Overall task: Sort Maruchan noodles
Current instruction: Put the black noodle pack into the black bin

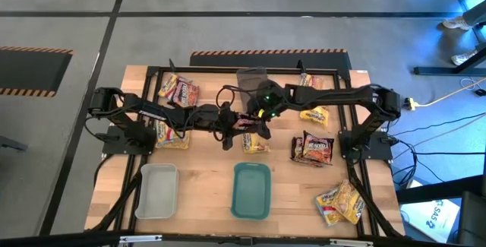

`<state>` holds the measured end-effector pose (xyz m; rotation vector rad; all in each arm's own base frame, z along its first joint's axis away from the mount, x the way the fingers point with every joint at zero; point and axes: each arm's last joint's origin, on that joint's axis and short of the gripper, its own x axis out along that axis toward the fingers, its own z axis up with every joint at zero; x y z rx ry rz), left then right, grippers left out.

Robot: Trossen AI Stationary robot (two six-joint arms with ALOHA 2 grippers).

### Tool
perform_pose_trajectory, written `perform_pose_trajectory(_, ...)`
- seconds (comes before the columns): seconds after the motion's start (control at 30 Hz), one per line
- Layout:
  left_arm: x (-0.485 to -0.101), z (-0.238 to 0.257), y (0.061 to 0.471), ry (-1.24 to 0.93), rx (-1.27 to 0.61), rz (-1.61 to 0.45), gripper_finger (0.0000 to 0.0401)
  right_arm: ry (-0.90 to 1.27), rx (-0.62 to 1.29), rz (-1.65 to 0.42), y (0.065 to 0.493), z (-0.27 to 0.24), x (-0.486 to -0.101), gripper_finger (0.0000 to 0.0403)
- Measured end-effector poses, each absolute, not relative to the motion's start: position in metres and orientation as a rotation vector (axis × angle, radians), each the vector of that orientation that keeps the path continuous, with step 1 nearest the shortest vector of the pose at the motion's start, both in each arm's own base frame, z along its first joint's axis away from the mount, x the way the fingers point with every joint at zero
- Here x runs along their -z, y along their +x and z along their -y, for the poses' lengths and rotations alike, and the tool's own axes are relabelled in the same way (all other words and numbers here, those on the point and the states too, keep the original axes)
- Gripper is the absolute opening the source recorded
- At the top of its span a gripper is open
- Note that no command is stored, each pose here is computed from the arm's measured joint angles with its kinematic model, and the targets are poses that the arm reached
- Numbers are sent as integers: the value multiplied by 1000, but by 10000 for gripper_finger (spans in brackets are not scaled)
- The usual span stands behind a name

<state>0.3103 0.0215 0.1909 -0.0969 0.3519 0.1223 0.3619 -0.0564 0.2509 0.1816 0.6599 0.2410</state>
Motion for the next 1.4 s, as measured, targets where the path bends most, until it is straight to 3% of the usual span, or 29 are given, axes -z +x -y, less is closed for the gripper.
perform_pose_trajectory(0.33,-191,-22,310,-74,-135,-350,163,113,-219,-661,363,54,-250,95)
perform_pose_trajectory(0.57,-198,-22,302,-70,-166,-397,207,78,-191,-687,359,54,-251,99)
perform_pose_trajectory(0.7,-206,-23,284,-54,-219,-504,210,22,-122,-692,349,58,-267,110)
perform_pose_trajectory(0.83,-215,-22,267,-46,-237,-571,209,-60,-35,-713,340,67,-285,96)
perform_pose_trajectory(1.03,-215,-17,264,-45,-207,-599,209,-187,134,-731,334,105,-303,104)
perform_pose_trajectory(1.4,-197,-6,265,-28,-165,-657,209,-232,263,-730,326,182,-325,97)
